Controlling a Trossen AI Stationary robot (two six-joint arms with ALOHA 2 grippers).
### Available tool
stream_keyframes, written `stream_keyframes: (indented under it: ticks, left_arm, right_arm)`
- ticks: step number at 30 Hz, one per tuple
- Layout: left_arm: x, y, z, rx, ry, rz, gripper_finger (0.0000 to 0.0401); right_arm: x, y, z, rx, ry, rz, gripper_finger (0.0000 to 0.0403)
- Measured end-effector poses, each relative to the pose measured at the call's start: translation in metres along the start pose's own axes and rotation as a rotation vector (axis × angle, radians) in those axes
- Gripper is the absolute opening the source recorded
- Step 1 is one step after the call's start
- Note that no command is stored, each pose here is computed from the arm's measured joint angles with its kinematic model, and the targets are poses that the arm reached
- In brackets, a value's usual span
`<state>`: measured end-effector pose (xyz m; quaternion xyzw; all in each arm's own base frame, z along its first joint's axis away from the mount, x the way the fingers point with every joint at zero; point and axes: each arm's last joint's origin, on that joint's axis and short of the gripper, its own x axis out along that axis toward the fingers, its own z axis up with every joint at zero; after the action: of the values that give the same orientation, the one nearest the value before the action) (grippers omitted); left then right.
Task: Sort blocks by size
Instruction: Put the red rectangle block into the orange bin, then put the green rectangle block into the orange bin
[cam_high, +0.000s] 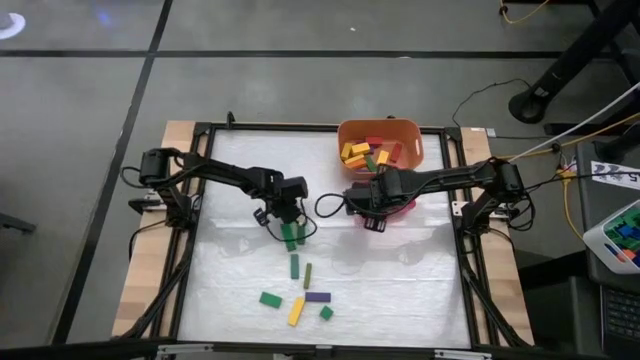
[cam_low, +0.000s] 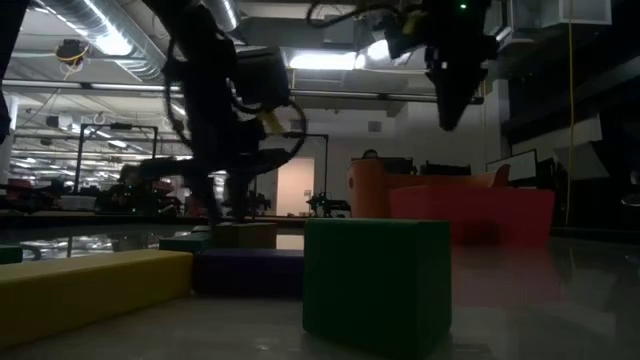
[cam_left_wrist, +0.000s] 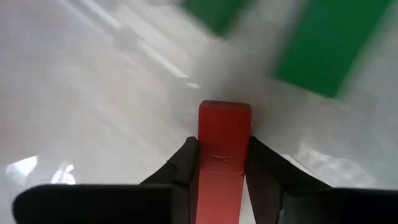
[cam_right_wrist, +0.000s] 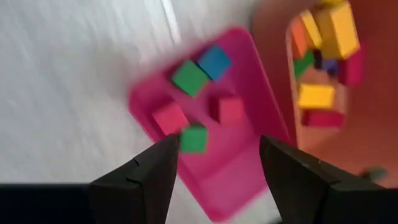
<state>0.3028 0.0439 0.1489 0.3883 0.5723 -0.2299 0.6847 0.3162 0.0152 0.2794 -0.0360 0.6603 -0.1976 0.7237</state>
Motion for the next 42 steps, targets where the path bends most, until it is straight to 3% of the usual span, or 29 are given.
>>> stream_keyframes:
  ticks: [7, 10, 17, 20, 24, 31, 39, 42]
  left_arm:
    - [-0.030, 0.038, 0.013, -0.047, -0.132, 0.236, 0.0080]
    - [-0.040, 0.061, 0.014, -0.086, -0.227, 0.423, 0.0085]
    - [-0.061, 0.109, -0.003, -0.187, -0.435, 0.852, 0.0086]
    - [-0.060, 0.122, -0.016, -0.255, -0.507, 0.932, 0.0093]
    - [-0.046, 0.134, -0.028, -0.317, -0.616, 0.951, 0.0113]
    - [-0.019, 0.143, -0.030, -0.430, -0.666, 0.933, 0.0165]
    - [-0.046, 0.137, -0.015, -0.634, -0.598, 0.954, 0.0211]
    - [-0.065, 0.117, -0.006, -0.794, -0.516, 0.828, 0.0212]
  right_arm:
    - [-0.008, -0.008, -0.013, 0.000, 0.059, -0.047, 0.0227]
    - [-0.016, -0.013, -0.018, 0.010, 0.029, -0.054, 0.0227]
    - [-0.037, -0.027, -0.031, 0.060, -0.054, -0.107, 0.0227]
    - [-0.042, -0.030, -0.034, 0.091, -0.075, -0.100, 0.0227]
    - [-0.045, -0.032, -0.036, 0.114, -0.086, -0.088, 0.0227]
    - [-0.045, -0.031, -0.034, 0.124, -0.108, -0.077, 0.0227]
    - [-0.044, -0.030, -0.031, 0.137, -0.137, -0.066, 0.0227]
    - [-0.041, -0.027, -0.029, 0.144, -0.154, -0.037, 0.0227]
